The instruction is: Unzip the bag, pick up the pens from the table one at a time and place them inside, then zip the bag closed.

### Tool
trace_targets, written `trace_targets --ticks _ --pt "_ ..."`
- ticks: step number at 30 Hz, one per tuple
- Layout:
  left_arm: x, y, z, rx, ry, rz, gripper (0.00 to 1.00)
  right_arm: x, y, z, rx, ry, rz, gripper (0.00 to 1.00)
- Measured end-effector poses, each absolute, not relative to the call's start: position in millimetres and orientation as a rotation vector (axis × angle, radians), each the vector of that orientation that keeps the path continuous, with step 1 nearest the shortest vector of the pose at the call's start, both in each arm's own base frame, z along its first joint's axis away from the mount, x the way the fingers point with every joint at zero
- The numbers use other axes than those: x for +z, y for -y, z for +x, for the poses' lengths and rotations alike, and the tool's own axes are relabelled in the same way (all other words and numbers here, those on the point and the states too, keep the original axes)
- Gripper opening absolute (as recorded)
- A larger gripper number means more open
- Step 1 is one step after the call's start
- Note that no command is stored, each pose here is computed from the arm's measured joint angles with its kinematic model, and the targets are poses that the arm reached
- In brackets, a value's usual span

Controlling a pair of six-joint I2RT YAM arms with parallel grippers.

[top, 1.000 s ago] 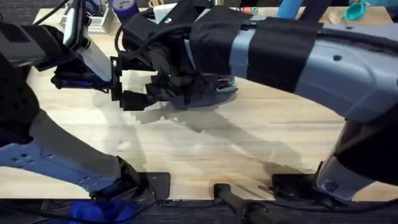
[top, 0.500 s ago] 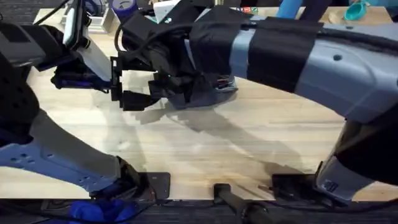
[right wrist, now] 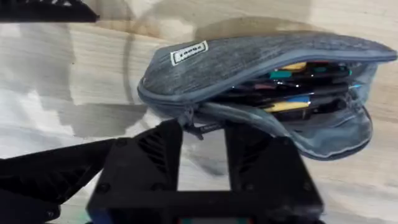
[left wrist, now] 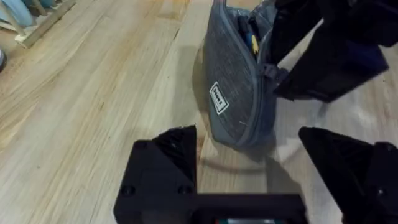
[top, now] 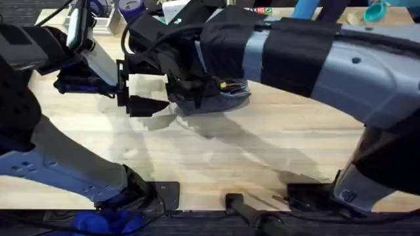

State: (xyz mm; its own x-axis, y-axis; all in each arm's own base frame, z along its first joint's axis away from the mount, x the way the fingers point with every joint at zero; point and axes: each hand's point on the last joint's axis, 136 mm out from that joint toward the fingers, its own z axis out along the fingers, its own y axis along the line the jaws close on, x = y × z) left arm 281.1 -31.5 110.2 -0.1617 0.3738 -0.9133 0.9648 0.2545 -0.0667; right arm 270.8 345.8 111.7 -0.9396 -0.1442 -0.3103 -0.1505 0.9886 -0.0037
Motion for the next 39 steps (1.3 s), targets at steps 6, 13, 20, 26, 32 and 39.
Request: trace_targets --ticks 6,13,20,26,32,39 --pt "110.2 31.5 281.1 -0.893 -1.693 1.247 0.993 111.7 -345.8 270.8 0.029 -2.818 -0.216 0.245" --pt "110.2 31.5 281.1 -0.894 -1.695 1.245 0.993 111.7 -345.9 270.8 0.029 -2.818 -0.218 0.033" --pt "110.2 31.5 281.1 -0.894 -1.695 1.245 0.993 111.8 -345.9 270.8 0.029 -2.818 -0.218 0.032" --pt "110.2 31.5 281.1 -0.894 -1.695 1.245 0.994 111.8 -345.9 270.8 0.029 -2.818 -0.219 0.032" --pt "110.2 31.5 281.1 -0.894 -1.695 1.245 0.994 111.6 -345.1 270.4 0.024 -2.82 -0.219 0.032" --pt "110.2 31.5 281.1 -0.894 -1.695 1.245 0.993 112.6 -338.9 270.6 -0.021 -2.815 -0.235 0.032"
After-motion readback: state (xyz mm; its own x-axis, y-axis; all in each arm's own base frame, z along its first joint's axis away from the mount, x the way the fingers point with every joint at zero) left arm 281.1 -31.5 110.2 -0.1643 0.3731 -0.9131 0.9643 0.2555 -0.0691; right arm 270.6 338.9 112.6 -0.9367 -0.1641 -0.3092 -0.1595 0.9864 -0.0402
